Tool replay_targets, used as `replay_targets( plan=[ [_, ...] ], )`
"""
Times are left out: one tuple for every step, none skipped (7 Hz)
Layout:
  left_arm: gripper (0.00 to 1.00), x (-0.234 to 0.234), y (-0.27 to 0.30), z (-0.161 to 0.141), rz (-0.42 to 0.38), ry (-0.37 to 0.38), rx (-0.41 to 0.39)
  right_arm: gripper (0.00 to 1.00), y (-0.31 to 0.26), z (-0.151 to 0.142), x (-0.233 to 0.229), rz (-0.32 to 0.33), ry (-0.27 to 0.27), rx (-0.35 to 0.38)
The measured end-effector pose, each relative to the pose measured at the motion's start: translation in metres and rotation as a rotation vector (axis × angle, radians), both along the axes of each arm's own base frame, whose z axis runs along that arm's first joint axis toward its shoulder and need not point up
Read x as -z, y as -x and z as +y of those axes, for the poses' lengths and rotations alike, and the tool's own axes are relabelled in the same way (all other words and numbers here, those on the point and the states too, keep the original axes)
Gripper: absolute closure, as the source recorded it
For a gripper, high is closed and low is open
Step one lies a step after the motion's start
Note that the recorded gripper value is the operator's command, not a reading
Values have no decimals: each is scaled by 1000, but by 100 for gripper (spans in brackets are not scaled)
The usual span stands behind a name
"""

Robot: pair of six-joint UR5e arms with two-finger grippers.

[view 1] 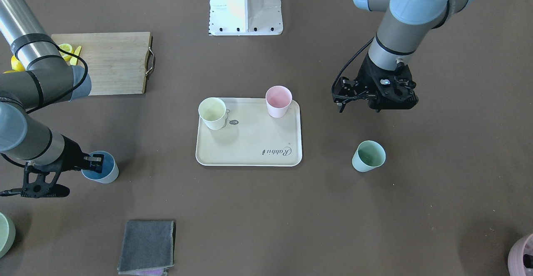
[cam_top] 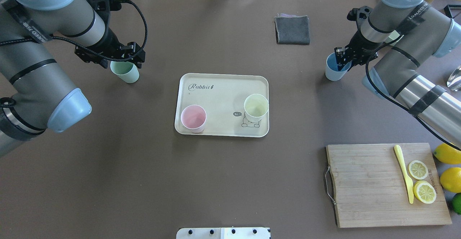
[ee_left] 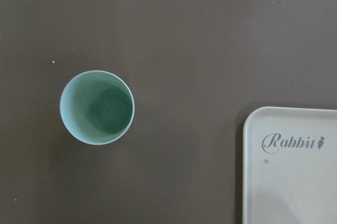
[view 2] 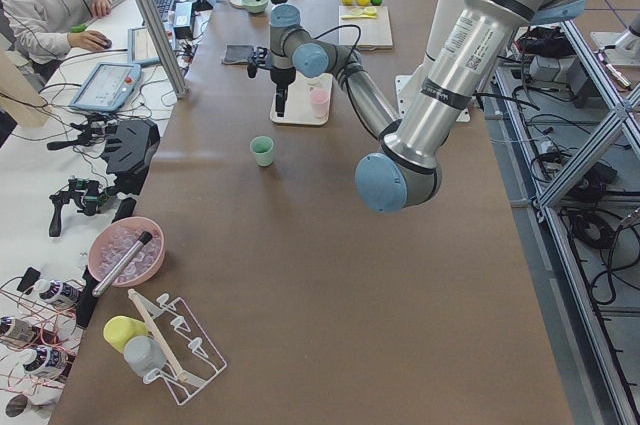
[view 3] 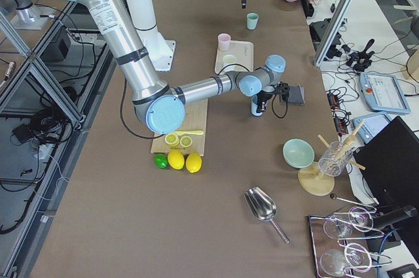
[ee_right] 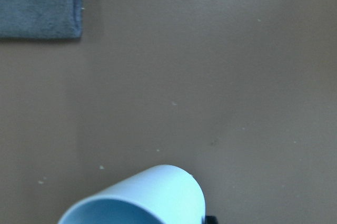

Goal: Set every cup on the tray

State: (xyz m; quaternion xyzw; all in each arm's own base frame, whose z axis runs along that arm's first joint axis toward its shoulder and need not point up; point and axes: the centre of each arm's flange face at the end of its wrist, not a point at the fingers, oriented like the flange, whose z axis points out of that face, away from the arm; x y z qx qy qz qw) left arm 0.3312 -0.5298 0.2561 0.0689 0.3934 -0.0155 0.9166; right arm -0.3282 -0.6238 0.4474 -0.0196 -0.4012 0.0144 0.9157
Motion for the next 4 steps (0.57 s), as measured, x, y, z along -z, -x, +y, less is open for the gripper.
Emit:
replay_targets(
  plan=[
    [2,-16,6,-8,-27,-12,-21,100,10,4,32,-27,9,-20],
    [2,-33,10,-18,-55,-27,-45,100,30,9,68,-56,23,-38],
    [2,-48,16,-30,-78,-45,-64,100,58,16,109,-87,44,-54],
    [2,-61,22,-42,-96,-57,-78,100,87,26,148,-117,70,-67]
  ],
)
